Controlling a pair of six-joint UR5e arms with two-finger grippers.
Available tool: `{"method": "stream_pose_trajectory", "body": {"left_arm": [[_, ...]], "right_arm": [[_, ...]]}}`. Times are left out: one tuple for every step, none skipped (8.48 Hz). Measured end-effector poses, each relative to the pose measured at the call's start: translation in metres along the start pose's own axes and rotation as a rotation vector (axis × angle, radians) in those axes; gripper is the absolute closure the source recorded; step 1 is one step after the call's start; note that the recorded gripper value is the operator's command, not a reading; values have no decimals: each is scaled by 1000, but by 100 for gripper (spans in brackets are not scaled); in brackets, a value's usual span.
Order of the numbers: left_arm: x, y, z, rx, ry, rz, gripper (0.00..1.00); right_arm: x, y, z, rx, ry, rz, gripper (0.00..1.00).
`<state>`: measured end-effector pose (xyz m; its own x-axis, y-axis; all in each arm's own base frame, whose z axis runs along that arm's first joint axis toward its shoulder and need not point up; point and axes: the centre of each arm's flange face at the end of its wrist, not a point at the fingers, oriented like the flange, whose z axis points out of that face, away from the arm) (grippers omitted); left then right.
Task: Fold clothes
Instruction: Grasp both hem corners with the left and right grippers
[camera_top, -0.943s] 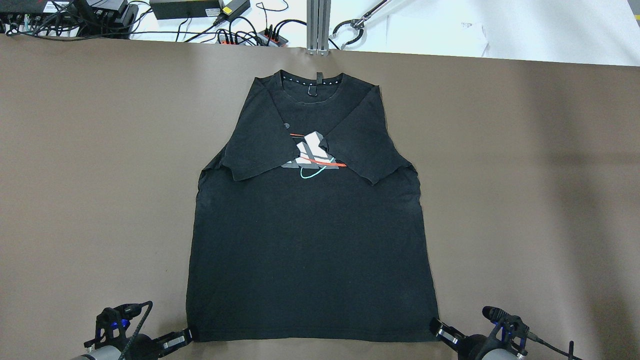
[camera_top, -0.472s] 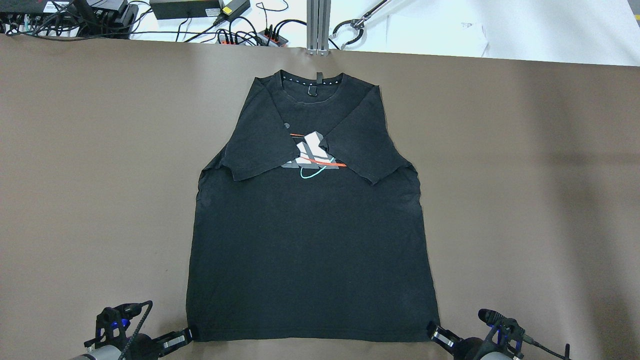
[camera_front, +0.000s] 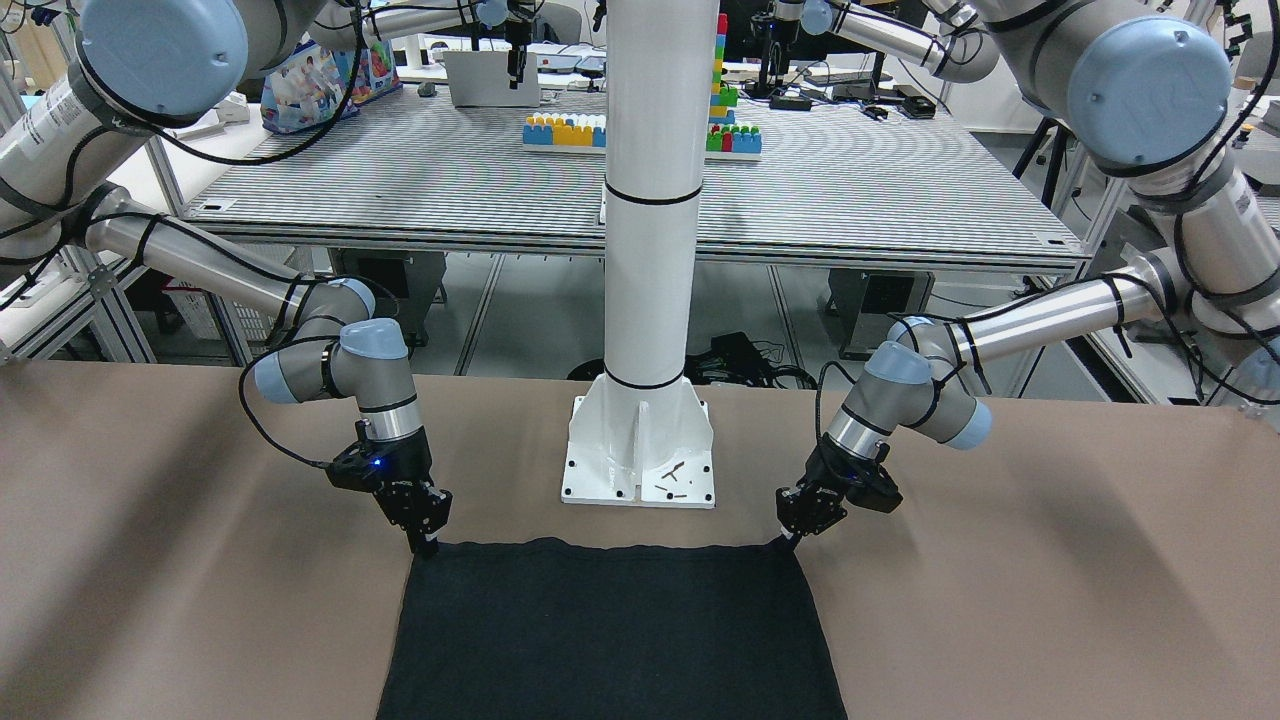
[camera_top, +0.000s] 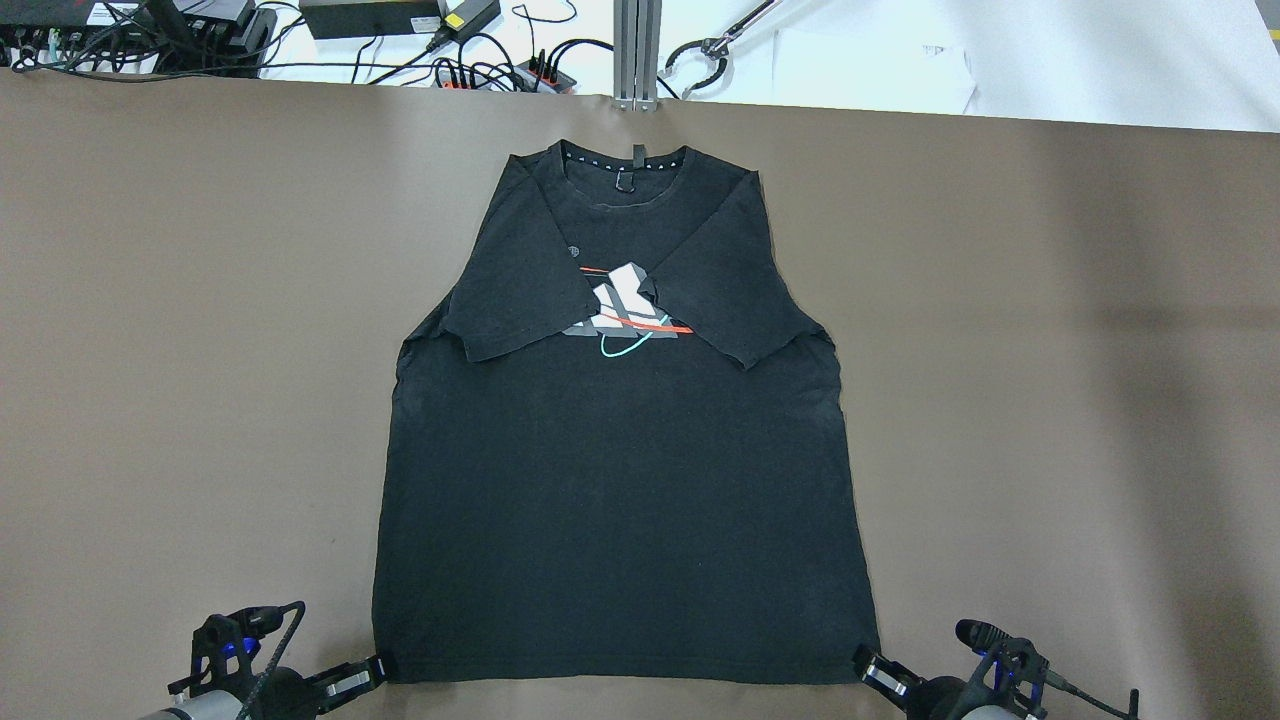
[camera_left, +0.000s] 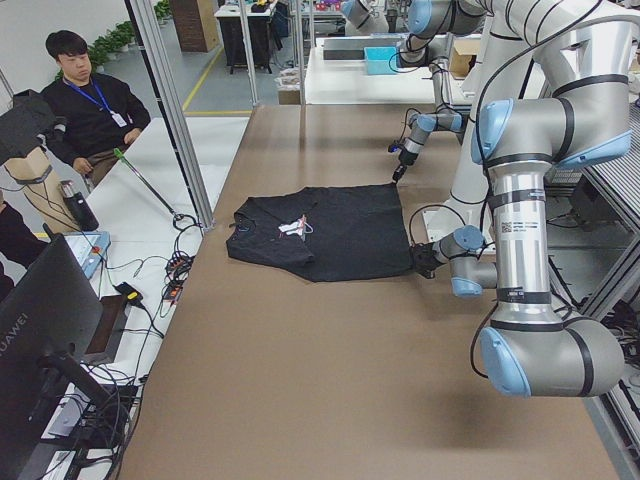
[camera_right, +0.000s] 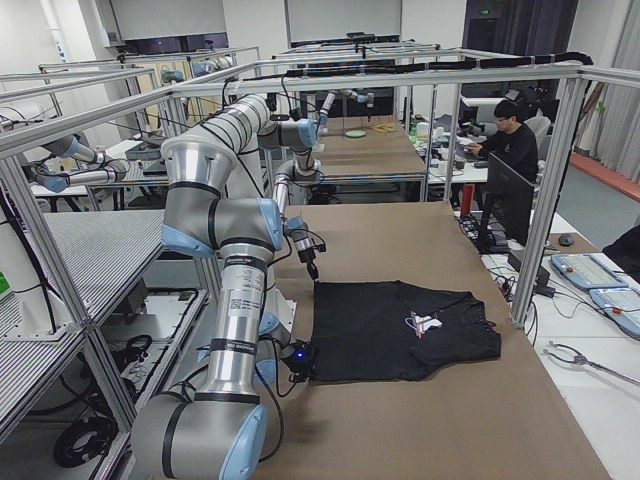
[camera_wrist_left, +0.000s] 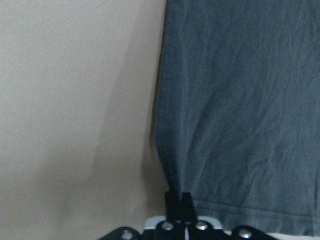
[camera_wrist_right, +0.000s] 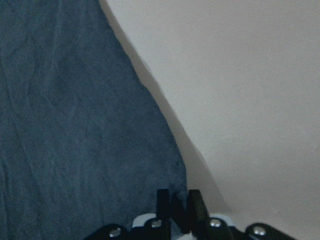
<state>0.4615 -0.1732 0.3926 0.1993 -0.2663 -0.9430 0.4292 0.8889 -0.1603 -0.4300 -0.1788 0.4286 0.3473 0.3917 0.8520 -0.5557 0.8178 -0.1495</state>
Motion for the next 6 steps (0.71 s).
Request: {"method": "stream_pose_trajectory", "body": {"left_arm": [[4,-2,-4,-2,7,1,100],[9,-5,-12,-9,18,4,100],[16,-9,-23,-31,28,18,100],[24,-19,-37,-50,36,40,100],[38,-37,-48,-60,27,64,100],[59,-60,-55,-66,1,88,100]], "right_arm": [[-1,-1,-2,4,-1,-20,100],[-6,-4,-9,5,-12,-59,100],[-18,-8,-23,-1,-39,-101,100],[-33,-13,-38,-5,-73,-140,100],[-50,-24,-54,2,-110,-190,100],[-66,-37,-66,8,-143,-238,100]]}}
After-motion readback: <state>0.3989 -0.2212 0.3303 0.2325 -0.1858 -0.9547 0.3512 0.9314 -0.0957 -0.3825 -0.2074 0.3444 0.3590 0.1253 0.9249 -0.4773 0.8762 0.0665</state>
